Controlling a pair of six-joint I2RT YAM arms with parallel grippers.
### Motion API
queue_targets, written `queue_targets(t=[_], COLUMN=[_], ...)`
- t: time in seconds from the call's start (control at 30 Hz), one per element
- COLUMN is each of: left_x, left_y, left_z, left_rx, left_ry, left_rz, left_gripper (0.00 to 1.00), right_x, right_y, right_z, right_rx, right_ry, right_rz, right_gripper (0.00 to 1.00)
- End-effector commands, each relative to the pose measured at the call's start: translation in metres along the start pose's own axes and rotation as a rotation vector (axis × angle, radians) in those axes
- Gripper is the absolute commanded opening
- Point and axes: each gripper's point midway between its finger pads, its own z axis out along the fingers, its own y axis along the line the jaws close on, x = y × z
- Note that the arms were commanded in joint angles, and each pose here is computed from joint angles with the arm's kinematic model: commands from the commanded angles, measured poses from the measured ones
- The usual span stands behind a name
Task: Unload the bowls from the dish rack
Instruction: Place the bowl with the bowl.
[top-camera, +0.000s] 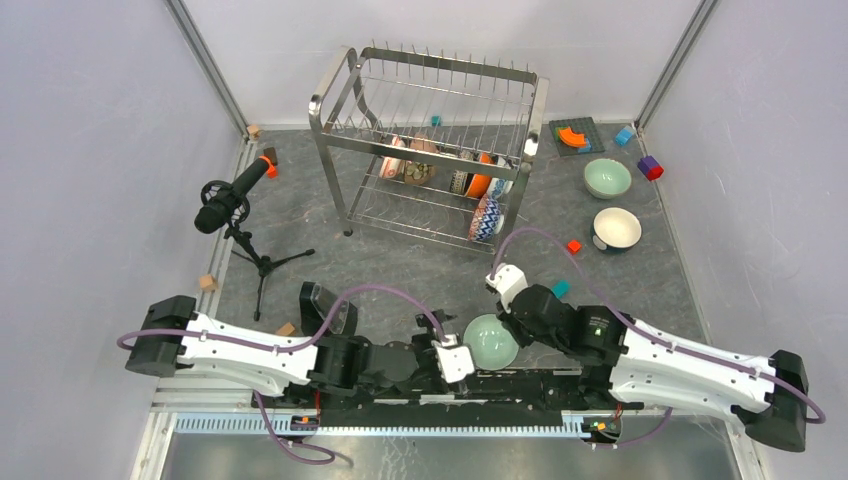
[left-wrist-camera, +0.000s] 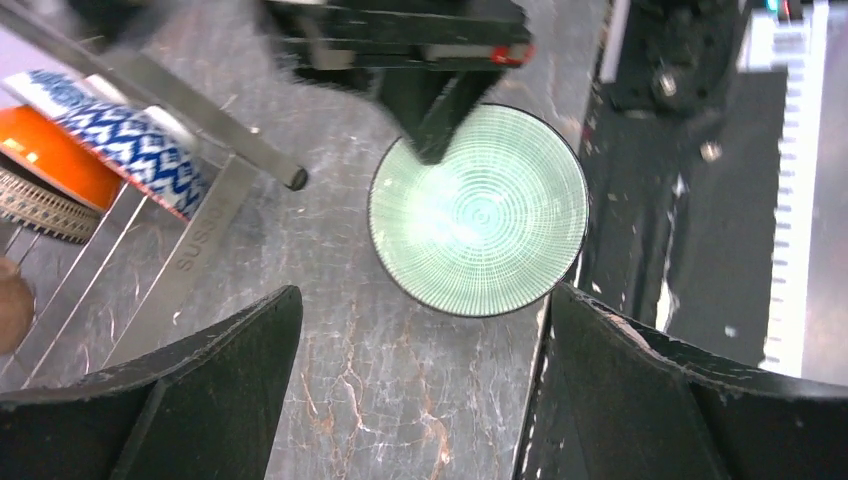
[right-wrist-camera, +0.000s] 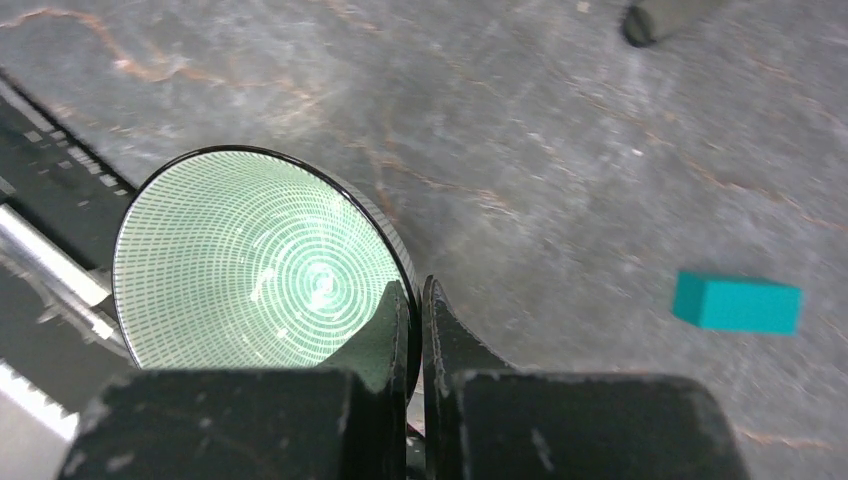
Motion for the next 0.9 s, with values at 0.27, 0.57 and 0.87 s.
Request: queue_targets(t=[0.27, 0.57, 0.87], left_x=[0.000, 0.013, 0.032], left_y=[0.075, 0.102, 0.100], left_z=[-0.028, -0.056, -0.065], left_rx=[-0.497, -0.656, -0.674], left_ry=[-0.104, -0.214, -0.258], left_rz=[-0.473, -0.642, -0.831], left_gripper=[1.00, 1.00, 1.00], right_x=[-0.031, -0.085, -0.127], right_y=[-0.103, -0.214, -0.320], right_z=[-0.032, -0.082, -0.106], right_rx=[0.442, 0.806, 0.978], right_ry=[-0.100, -0.277, -0.590], right_rz=[0.202, 0.460, 0.827], right_gripper=[0.00, 0.00, 0.00])
